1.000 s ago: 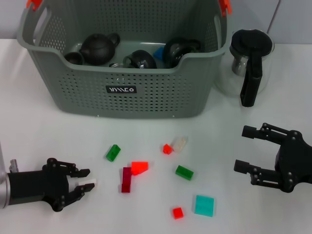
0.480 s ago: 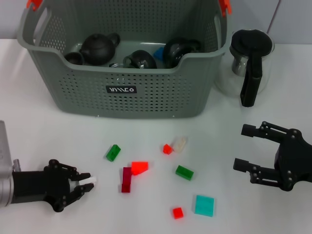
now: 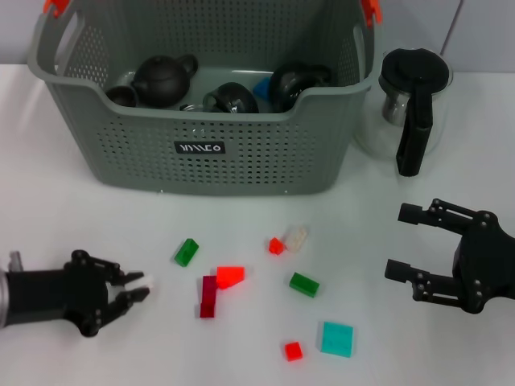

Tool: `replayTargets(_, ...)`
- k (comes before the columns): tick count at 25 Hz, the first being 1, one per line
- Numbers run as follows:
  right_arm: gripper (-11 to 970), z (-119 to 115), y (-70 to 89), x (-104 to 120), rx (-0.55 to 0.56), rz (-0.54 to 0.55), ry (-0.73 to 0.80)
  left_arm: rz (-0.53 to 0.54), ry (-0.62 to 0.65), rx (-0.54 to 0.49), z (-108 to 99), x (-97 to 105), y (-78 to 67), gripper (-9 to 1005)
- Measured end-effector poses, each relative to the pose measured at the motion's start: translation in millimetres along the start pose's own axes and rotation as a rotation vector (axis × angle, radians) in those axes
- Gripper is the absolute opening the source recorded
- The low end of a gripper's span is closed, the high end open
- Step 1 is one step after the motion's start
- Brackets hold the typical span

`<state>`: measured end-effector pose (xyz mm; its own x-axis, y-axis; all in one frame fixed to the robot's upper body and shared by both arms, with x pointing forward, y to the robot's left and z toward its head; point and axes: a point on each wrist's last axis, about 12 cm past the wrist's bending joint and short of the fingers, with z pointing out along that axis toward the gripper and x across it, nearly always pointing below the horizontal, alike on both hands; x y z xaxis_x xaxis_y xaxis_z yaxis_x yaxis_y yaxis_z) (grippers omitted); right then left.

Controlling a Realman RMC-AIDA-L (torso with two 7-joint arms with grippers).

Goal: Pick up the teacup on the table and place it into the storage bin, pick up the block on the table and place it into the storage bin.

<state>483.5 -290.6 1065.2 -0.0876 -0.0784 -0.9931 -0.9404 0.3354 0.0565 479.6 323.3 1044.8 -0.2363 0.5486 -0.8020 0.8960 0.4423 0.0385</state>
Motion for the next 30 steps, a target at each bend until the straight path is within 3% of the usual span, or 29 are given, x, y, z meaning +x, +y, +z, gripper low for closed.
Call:
replayTargets(7,823,0,-0.2,0,0.0,0.0,-0.001,-0.021,-0.236,-0.016,-41,-30,8.6,174)
replayTargets(10,823,0,-0.2,0,0.002,0.0,-0.003,-0.074,-0.334,-0.029,-54,-55,20.5,173)
replayTargets(14,823,0,-0.9,-1,0.003,-0.004,-0.006,-0.134,-0.388,-0.059,-56,-112,47.0,174)
replayTargets(17,823,2,-1.5,-2,-0.001,-0.006,-0.008,-0.135,-0.387,-0.042,-42,-161,69.1,174)
replayTargets(21,823,4,-1.3,-2,-0.004,-0.004,-0.006,-0.118,-0.286,-0.079,-11,-208,91.9,173)
replayTargets(25,823,5,-0.8,-1,-0.005,-0.003,-0.008,-0.074,-0.13,-0.197,33,-236,107.1,174)
replayTargets(30,823,5,-0.8,-1,-0.005,-0.003,-0.009,-0.016,-0.007,-0.295,79,-246,107.4,173)
